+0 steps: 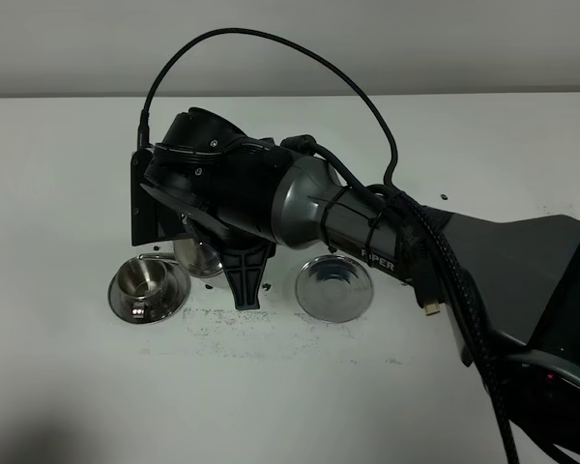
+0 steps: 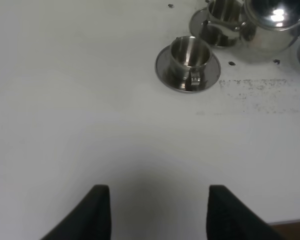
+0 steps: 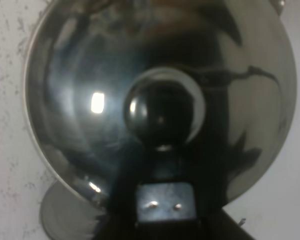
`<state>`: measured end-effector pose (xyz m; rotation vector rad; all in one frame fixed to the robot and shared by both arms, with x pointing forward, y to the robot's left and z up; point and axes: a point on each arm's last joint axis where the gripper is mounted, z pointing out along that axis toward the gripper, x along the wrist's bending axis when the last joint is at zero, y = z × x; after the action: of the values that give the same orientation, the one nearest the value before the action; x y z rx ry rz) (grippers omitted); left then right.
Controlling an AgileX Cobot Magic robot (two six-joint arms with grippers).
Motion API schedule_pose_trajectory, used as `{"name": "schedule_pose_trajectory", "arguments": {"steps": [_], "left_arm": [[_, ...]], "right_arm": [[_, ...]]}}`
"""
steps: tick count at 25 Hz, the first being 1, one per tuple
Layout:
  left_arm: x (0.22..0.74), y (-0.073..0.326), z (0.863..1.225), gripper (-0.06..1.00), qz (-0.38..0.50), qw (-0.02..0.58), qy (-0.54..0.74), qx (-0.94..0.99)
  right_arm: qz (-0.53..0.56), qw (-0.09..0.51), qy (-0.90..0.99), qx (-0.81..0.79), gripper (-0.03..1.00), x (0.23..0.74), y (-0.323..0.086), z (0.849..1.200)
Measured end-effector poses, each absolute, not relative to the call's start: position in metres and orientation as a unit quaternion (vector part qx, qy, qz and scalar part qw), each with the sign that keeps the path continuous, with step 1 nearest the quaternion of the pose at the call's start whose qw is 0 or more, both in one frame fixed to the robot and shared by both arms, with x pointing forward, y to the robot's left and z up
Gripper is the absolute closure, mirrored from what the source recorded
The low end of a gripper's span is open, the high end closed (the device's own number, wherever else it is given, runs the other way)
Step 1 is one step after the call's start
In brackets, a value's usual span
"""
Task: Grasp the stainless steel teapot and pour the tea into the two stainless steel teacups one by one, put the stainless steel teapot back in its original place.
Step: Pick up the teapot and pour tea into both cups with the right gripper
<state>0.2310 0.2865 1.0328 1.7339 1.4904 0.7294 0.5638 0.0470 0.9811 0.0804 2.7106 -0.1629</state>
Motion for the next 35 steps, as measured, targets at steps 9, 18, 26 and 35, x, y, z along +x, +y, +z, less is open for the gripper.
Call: {"name": "schedule_pose_trajectory", "arguments": {"steps": [9, 18, 26, 35], "left_arm": [[0.231, 0.287, 1.033, 0.52, 0.283, 0.362, 0.579, 0.673], [0.231, 0.287, 1.033, 0.52, 0.284, 0.363, 0.579, 0.673], [0.231, 0.287, 1.033, 0.52, 0.284, 0.363, 0.579, 0.673], [0.231, 0.287, 1.033, 0.52, 0.284, 0.363, 0.579, 0.673]], "right_arm": [[-0.071, 0.231, 0.97, 0.01, 0.78, 0.559, 0.052, 0.982], [-0.085, 0.242, 0.967, -0.001, 0.78, 0.56, 0.054, 0.977], [-0.097, 0.258, 0.961, -0.027, 0.78, 0.558, 0.057, 0.979], [-0.109, 0.274, 0.954, -0.046, 0.78, 0.556, 0.059, 0.981]]}}
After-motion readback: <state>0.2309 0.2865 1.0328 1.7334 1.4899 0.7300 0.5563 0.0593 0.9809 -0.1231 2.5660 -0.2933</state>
